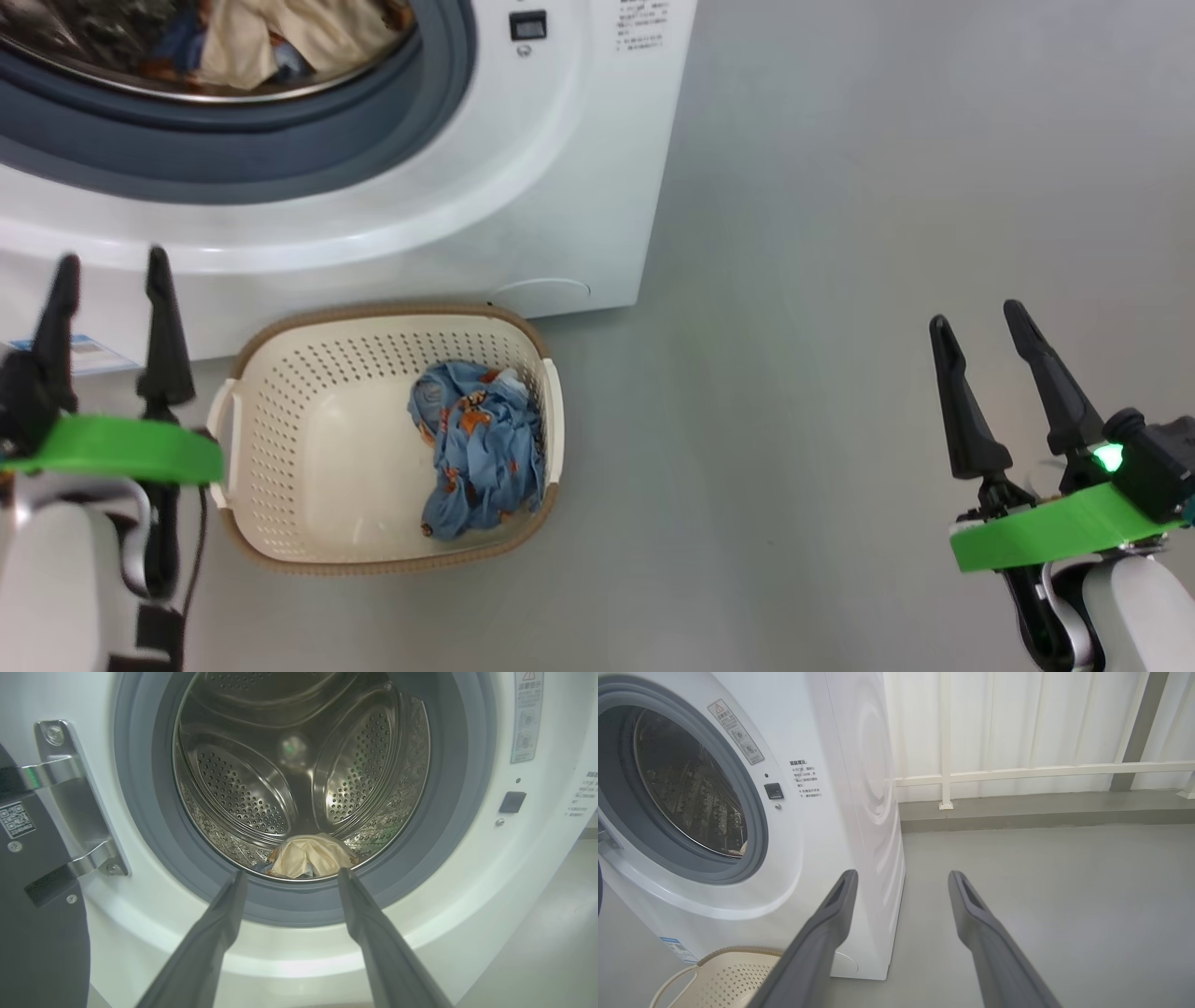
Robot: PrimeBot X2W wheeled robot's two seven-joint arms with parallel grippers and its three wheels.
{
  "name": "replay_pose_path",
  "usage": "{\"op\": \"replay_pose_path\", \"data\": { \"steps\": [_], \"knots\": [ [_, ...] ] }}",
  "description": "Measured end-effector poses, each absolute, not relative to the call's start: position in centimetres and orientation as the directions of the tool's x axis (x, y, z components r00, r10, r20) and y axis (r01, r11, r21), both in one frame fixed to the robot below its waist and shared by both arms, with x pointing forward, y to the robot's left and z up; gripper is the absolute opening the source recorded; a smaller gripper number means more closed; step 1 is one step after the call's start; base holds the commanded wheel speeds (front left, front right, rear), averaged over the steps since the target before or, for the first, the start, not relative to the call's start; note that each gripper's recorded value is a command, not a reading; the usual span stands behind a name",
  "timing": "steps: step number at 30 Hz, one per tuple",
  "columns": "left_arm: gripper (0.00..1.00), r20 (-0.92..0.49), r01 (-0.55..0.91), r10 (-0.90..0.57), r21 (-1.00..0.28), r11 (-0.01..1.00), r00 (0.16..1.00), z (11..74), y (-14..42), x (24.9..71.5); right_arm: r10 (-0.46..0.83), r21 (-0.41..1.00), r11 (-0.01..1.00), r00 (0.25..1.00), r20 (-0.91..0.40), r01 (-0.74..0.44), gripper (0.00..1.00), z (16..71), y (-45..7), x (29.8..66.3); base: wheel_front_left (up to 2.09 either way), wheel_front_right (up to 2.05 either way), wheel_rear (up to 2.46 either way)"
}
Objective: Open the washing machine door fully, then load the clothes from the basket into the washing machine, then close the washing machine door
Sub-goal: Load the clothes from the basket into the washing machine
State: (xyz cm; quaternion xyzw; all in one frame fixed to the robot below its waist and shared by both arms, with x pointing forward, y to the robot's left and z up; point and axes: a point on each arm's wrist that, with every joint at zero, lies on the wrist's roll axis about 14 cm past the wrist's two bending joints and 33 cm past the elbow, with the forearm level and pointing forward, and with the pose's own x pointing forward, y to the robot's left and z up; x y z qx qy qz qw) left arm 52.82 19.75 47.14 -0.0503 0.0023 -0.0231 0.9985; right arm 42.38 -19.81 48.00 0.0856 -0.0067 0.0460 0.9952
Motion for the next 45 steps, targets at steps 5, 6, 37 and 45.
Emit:
{"op": "replay_pose_path", "data": {
  "steps": [5, 6, 37, 45],
  "knots": [
    [1.00, -0.011, 0.043, -0.044, -0.087, 0.995, 0.999, 47.2, 20.1, 49.9, 0.094, 0.169, 0.981, 0.995, 0.028, -0.098, 1.00, 48.5, -19.7, 41.2, 0.00, 0.00, 0.00],
    [1.00, -0.010, 0.042, -0.043, -0.084, 0.996, 0.999, 47.3, 20.2, 49.4, 0.095, 0.169, 0.981, 0.995, 0.030, -0.099, 1.00, 48.6, -19.7, 40.9, 0.00, 0.00, 0.00],
    [1.00, 0.008, -0.052, 0.053, -0.091, 0.994, 0.999, 48.2, 23.5, 39.8, 0.066, 0.172, 0.982, 0.996, 0.067, -0.077, 1.00, 50.3, -20.7, 37.6, 0.00, 0.00, 0.00],
    [1.00, 0.017, -0.059, 0.060, -0.090, 0.994, 0.998, 48.5, 23.7, 39.5, 0.058, 0.173, 0.983, 0.997, 0.060, -0.068, 1.00, 50.1, -20.9, 37.1, 0.00, 0.00, 0.00]
  ]
}}
